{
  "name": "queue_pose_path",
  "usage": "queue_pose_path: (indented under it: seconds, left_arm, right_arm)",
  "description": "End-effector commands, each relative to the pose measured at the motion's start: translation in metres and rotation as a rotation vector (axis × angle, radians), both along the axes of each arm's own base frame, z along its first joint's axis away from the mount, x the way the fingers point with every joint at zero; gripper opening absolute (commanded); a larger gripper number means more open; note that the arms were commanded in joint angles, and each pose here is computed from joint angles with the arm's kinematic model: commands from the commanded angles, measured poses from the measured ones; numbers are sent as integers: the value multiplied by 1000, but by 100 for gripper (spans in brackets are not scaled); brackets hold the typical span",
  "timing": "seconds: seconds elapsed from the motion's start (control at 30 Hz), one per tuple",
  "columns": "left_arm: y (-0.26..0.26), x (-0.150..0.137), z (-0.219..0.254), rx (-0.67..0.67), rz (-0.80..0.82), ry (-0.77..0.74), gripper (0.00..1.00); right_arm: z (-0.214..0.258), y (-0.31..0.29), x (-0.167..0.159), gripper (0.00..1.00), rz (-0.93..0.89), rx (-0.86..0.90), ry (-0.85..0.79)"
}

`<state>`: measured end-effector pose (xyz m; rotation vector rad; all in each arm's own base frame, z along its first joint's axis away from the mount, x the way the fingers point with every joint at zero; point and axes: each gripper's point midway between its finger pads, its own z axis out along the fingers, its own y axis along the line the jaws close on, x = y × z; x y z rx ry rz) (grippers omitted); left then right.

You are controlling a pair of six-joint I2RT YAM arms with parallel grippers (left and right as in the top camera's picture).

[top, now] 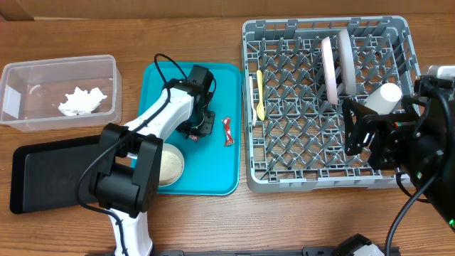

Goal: Sort waste into correct bins and load items into the dishwasher rack
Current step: 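Carry the wrappers to the clear bin and drop them in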

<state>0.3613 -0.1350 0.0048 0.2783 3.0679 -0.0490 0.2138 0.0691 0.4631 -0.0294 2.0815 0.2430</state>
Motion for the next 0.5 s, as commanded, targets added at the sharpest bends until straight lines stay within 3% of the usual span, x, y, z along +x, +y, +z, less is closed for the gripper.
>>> queue_pose_path:
  seconds: [0.0,0.2,0.3,0.37,0.47]
  left_arm:
    - [0,13,25,-5,43,-9,4]
    - [31,62,140,76,128,-165,4]
    - [75,83,210,154,220,-311,4]
    - [103,89,228,190,281,-355,4]
    - [159,90,218,224,415,-330,4]
  right_arm:
    - [2,-2,0,100,-8,-2,-12]
    - [2,-2,0,100,-8,-2,-11]
    - [2,-2,0,100,-8,-2,-12]
    - [2,-2,0,100,-8,-2,-11]
    - [2,-2,0,100,-8,-2,-11]
